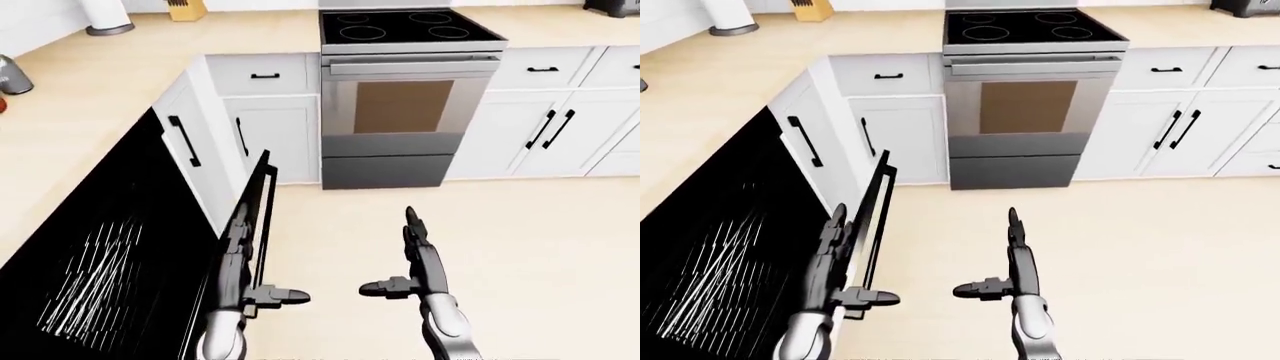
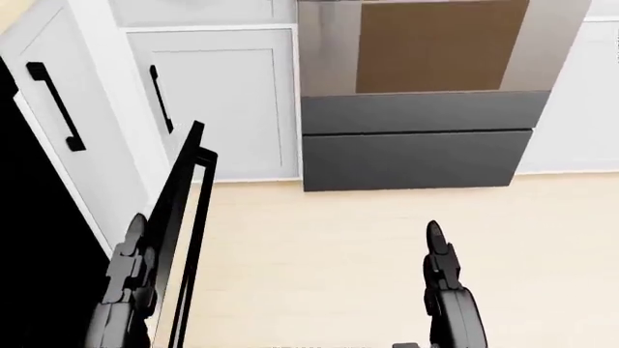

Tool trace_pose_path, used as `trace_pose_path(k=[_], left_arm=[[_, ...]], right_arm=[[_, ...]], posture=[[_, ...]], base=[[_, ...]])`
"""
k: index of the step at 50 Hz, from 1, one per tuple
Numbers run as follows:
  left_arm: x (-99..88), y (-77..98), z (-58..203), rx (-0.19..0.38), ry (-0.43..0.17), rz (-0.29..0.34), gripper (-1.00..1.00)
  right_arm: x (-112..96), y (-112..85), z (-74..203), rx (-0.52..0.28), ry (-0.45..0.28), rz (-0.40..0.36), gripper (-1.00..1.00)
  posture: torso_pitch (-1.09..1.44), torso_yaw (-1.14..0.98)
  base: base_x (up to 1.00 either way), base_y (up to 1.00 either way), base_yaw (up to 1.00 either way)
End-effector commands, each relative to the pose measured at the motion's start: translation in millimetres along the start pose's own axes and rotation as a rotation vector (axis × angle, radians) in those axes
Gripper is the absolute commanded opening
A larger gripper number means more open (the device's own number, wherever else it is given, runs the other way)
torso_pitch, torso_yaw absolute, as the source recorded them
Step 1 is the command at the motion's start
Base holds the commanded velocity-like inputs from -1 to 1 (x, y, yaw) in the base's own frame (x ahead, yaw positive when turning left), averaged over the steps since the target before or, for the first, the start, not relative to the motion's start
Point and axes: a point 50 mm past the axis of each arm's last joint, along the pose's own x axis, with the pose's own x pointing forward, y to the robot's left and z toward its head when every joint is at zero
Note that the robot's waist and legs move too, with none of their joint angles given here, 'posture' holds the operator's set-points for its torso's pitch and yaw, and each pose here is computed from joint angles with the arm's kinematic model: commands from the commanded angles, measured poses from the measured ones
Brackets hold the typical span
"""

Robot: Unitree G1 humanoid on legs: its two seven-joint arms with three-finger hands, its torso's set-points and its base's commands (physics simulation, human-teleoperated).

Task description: Close the dishwasher door

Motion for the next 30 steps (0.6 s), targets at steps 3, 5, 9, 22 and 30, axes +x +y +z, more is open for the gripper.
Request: trace_pose_path(k=[3,5,9,22,30], left_arm=[[4.3,-4.5,19.2,-0.006,-0.105,-0.019,1.00],[4.1,-4.3,19.3,-0.006,-0.105,-0.019,1.00],[3.8,-4.3,19.5,-0.007,-0.106,-0.019,1.00],[4.2,-5.2,18.4,-0.005,-0.103,-0.022,1.00],[4.4,-5.7,18.6,-0.005,-0.104,-0.022,1.00]], right_arm=[[3.5,-5.8,20.6,-0.004,-0.107,-0.026,1.00],[3.8,-5.6,20.6,-0.004,-0.107,-0.026,1.00],[2.4,-5.2,23.5,-0.002,-0.126,-0.019,1.00],[5.3,-4.6,21.1,-0.004,-0.106,-0.023,1.00],[4.5,-4.7,21.0,-0.004,-0.104,-0.024,1.00]], posture=[[0.00,0.00],[0.00,0.00],[0.00,0.00],[0.00,0.00],[0.00,0.00]], base=[[0.00,0.26,0.00],[0.00,0.25,0.00],[0.00,0.06,0.00],[0.00,0.02,0.00],[0.00,0.41,0.00]])
